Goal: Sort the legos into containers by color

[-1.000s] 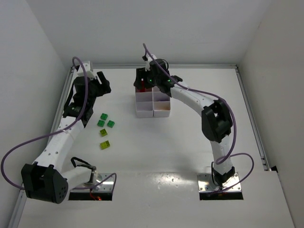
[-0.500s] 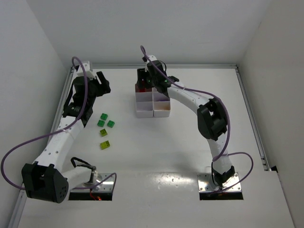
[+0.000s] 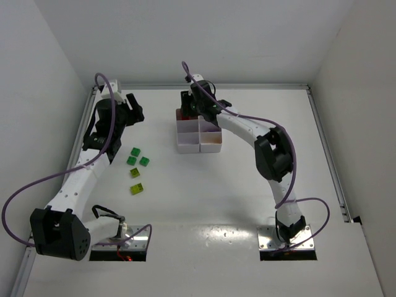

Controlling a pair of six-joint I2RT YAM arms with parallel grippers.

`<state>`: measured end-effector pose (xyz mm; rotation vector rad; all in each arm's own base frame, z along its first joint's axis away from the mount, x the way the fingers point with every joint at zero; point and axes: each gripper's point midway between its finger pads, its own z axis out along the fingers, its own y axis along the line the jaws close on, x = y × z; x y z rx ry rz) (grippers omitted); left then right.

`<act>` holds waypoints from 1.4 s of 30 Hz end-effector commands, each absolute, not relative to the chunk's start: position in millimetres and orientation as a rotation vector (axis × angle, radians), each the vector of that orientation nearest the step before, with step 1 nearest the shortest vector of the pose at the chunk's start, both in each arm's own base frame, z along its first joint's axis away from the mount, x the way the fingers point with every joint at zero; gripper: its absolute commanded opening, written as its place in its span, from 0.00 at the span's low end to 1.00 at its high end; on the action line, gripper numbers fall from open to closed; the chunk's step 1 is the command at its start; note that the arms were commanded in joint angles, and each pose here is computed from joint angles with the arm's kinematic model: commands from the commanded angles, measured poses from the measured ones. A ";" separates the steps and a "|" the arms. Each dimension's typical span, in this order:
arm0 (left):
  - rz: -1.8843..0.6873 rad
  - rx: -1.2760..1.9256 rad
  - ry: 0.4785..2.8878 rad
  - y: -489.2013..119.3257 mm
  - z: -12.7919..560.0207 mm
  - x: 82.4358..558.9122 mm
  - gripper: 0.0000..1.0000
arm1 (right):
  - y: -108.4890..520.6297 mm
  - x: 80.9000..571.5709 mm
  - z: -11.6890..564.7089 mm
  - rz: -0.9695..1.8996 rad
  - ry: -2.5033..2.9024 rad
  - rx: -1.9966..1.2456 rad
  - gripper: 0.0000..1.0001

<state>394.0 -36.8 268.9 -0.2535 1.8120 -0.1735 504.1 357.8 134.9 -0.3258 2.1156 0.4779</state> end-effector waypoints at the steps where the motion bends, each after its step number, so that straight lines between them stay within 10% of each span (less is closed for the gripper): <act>1: -0.205 -0.265 1.792 -37.0 274.5 398.4 0.73 | 367.6 511.4 146.7 0.490 2.070 -0.330 0.45; 15: -0.232 -0.270 1.803 -41.1 271.1 399.7 0.73 | 370.0 509.9 158.3 0.516 2.033 -0.344 0.00; 42: -0.293 -0.237 1.803 -51.8 273.4 399.3 0.73 | 348.4 486.0 208.6 0.579 1.715 -0.313 0.00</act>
